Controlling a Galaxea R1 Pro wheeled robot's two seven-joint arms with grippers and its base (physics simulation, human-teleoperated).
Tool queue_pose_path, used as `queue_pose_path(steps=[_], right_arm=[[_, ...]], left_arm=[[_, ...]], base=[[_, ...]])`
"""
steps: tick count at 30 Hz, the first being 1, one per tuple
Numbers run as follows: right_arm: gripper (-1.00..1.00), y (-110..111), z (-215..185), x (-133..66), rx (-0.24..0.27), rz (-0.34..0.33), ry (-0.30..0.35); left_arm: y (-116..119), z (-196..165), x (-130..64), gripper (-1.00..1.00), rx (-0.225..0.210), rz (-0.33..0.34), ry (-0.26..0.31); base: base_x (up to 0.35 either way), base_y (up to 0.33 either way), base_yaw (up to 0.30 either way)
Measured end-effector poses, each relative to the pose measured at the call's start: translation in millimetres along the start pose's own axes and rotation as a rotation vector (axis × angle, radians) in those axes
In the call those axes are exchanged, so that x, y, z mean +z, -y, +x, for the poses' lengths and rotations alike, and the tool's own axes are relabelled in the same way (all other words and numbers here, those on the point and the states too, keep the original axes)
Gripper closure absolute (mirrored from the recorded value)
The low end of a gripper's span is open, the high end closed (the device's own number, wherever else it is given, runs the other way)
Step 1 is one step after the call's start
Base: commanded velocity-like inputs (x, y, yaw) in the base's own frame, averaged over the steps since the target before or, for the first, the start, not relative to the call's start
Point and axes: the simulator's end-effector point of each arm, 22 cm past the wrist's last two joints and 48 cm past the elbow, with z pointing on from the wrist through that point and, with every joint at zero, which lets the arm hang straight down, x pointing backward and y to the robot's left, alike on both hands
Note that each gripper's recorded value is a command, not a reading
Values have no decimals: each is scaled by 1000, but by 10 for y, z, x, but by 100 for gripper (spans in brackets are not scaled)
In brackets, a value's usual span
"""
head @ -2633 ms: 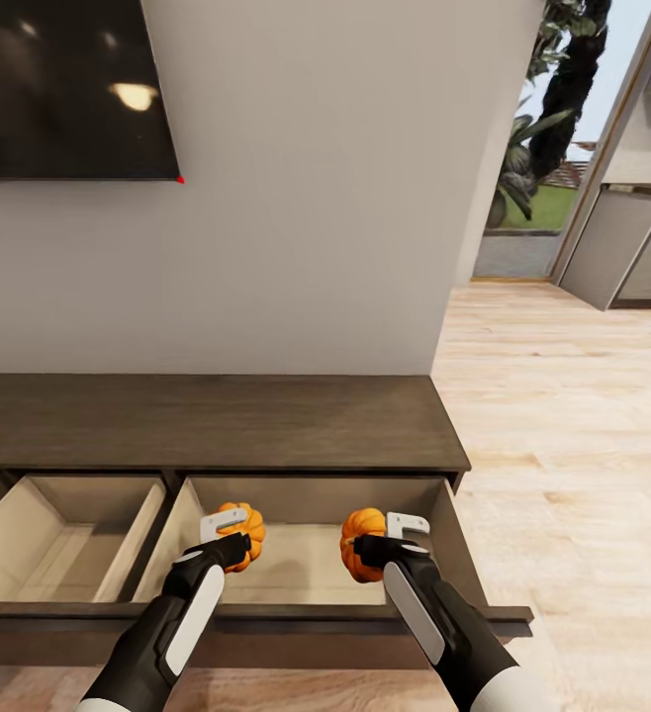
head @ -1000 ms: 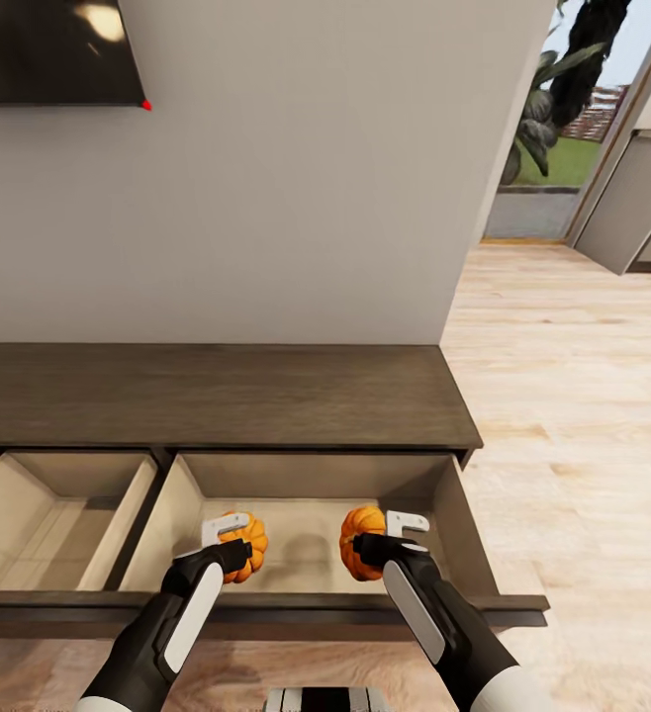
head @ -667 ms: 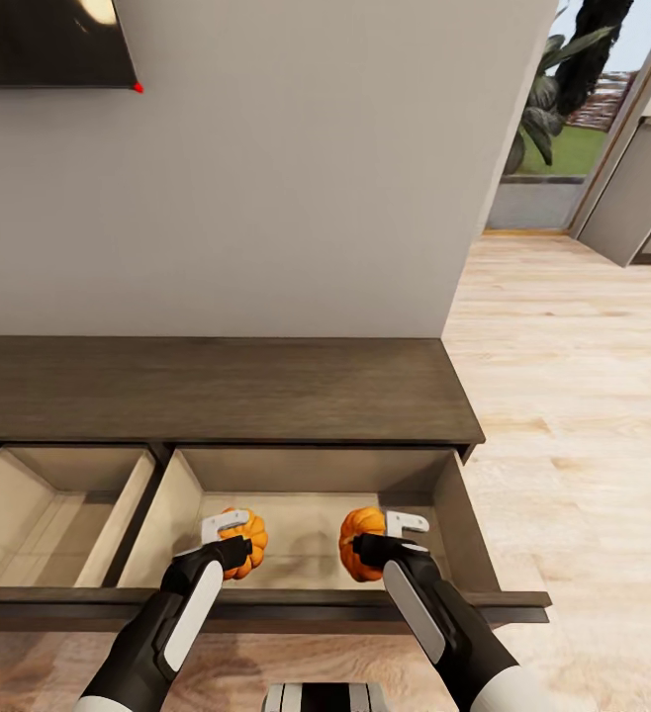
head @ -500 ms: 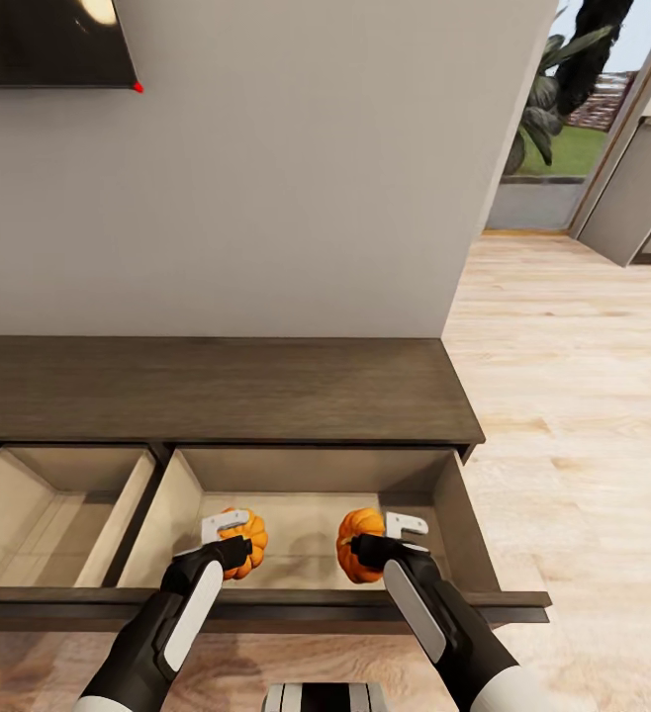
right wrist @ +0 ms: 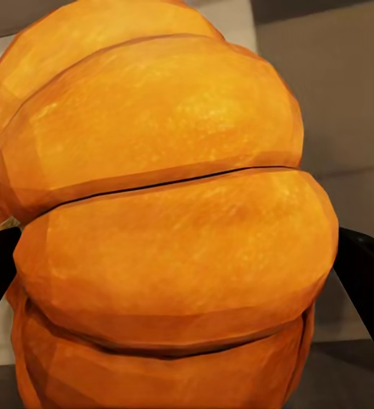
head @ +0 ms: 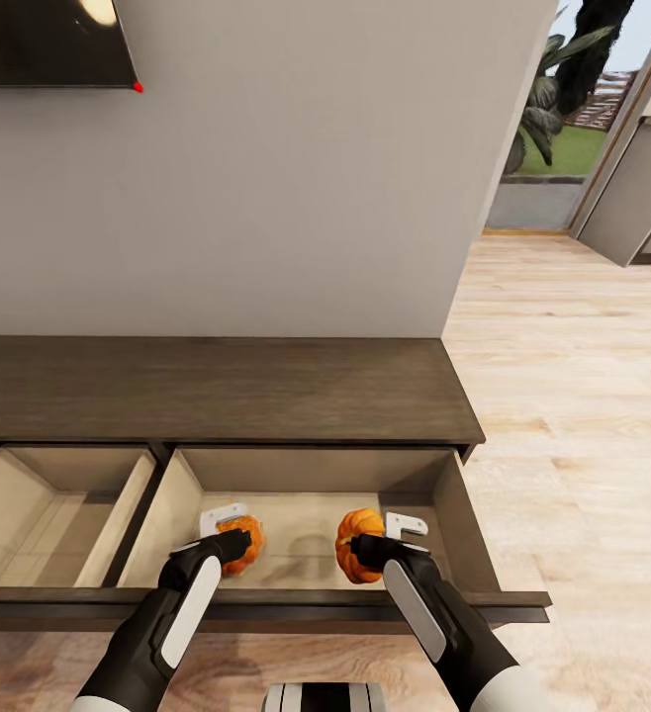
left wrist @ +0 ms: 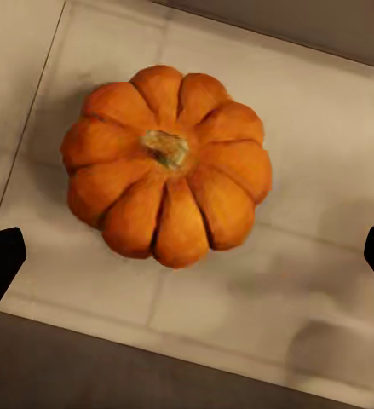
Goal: Place each of the two pumpkins and all three candles from the living room inside a cabinet in the living room (use any cabinet), then make sure every cabinet is closed, and position the cauldron so it is next to a table in the living room.
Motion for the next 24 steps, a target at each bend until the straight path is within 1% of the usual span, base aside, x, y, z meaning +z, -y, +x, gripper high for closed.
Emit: queue_pose_path(steps=[13,19,24], right_arm=[[100,36,-17,0,4,14,7],[100,184,-83,14,55,34,12],[100,216,-96,17,67,38,14]], left_arm=[[18,-5,-6,-100,1,3,2],[24,-11,-10,-100,1,5,3],[29,-30,-18,-100,1,6,7]], base=[[0,0,0],[0,0,0],[0,0,0]])
